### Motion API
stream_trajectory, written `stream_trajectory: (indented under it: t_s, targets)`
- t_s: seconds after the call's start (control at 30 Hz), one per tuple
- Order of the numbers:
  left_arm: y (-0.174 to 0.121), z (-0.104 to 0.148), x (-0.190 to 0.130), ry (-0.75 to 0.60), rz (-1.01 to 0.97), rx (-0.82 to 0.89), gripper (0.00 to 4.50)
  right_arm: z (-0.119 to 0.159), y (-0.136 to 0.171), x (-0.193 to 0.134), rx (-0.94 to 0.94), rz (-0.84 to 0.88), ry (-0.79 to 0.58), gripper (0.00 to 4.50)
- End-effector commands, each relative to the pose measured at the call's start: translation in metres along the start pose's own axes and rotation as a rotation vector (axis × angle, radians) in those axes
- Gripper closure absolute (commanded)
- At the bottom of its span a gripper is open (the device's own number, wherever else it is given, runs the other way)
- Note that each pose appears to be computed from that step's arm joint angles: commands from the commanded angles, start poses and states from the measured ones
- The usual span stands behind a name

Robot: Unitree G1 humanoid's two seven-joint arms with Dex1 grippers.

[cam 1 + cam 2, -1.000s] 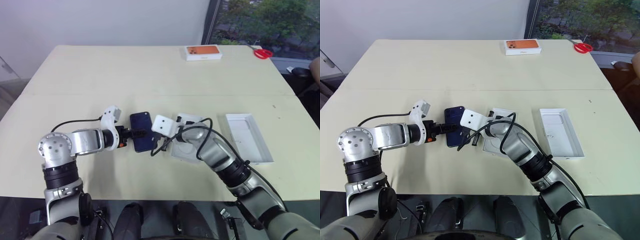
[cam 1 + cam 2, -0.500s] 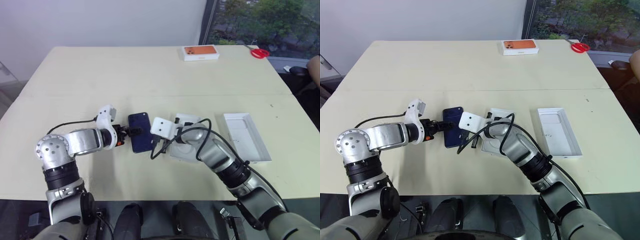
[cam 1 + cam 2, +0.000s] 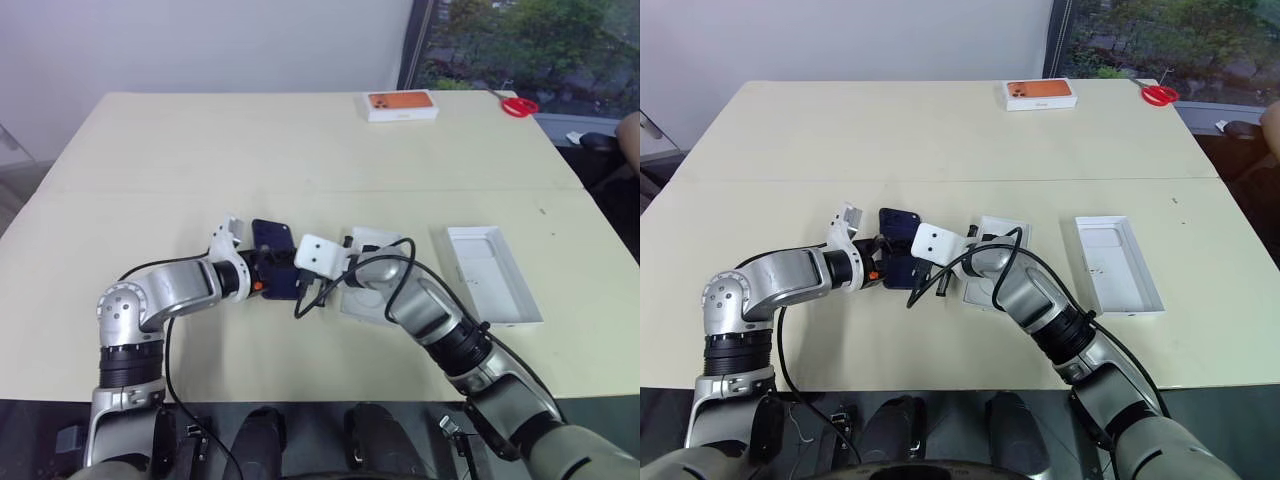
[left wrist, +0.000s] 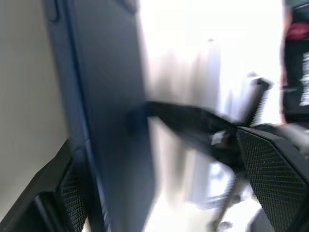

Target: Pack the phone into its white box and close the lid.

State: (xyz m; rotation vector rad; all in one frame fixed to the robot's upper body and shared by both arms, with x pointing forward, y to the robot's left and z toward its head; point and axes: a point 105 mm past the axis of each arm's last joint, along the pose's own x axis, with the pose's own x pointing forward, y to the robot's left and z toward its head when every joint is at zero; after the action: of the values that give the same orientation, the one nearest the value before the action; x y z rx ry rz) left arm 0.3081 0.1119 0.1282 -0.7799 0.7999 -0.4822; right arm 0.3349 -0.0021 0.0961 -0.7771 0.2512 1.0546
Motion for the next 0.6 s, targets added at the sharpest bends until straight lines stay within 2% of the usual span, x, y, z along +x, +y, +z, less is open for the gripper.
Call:
stream_trajectory:
  t_s: [0.03,0.3,0.4,0.6]
  targets:
    - [0.0021,0.0083,-0.0084,-0.019,0.035,0.032,0.0,0.0002,0.0136,0.0054,0.001,0.052,-0.004,4.5]
    - [0.0094,0.0161,-0.0123,-0.044,0.059,0.015,0.0,-0.0021,0.0138,0.0046,0.005,0.048,0.001,4.5]
    - [0.0089,0.0157,-0.0121,-0.053,0.03,-0.008,0.79,-0.0019,0.013,0.0039,0.008,0.042,0.001,4.5]
    - [0.0101,0.0141,-0.012,-0.055,0.007,-0.029,3.72,-0.0048,0.0116,0.002,0.009,0.034,0.007,4.5]
